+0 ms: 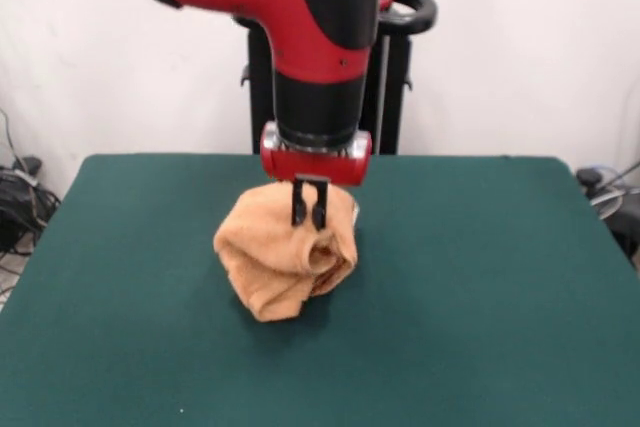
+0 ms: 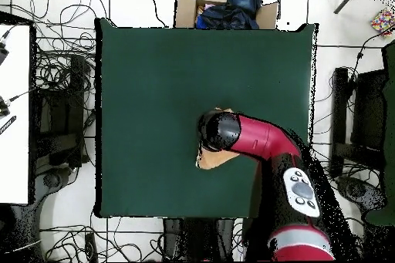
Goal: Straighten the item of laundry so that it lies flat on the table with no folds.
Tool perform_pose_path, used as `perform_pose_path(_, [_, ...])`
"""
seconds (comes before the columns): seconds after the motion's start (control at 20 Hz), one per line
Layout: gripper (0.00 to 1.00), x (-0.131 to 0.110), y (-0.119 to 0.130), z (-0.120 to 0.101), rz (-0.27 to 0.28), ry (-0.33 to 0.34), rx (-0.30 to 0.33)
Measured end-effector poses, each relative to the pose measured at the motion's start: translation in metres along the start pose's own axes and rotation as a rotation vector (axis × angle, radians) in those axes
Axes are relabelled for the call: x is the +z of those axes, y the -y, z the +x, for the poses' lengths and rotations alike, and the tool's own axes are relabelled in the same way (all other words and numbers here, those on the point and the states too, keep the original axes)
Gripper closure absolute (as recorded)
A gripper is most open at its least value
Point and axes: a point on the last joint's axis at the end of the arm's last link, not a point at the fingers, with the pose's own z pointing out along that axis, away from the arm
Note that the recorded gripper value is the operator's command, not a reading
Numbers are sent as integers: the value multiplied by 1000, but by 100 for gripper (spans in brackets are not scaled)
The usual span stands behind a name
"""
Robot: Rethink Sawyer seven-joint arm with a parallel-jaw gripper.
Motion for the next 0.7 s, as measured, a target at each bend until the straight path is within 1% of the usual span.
perform_pose_path(0.3, [100, -25, -1, 23, -15, -34, 14])
perform_pose_path(0.35, [100, -33, -3, 29, -18, -42, 14])
perform_pose_path(0.5, [100, -41, -3, 32, -20, -53, 13])
perform_pose_path(0.55, [100, -49, -3, 34, -25, -69, 15])
perform_pose_path(0.65, [100, -55, 0, 36, -30, -86, 20])
perform_pose_path(0.7, [100, -64, 5, 37, -38, -108, 28])
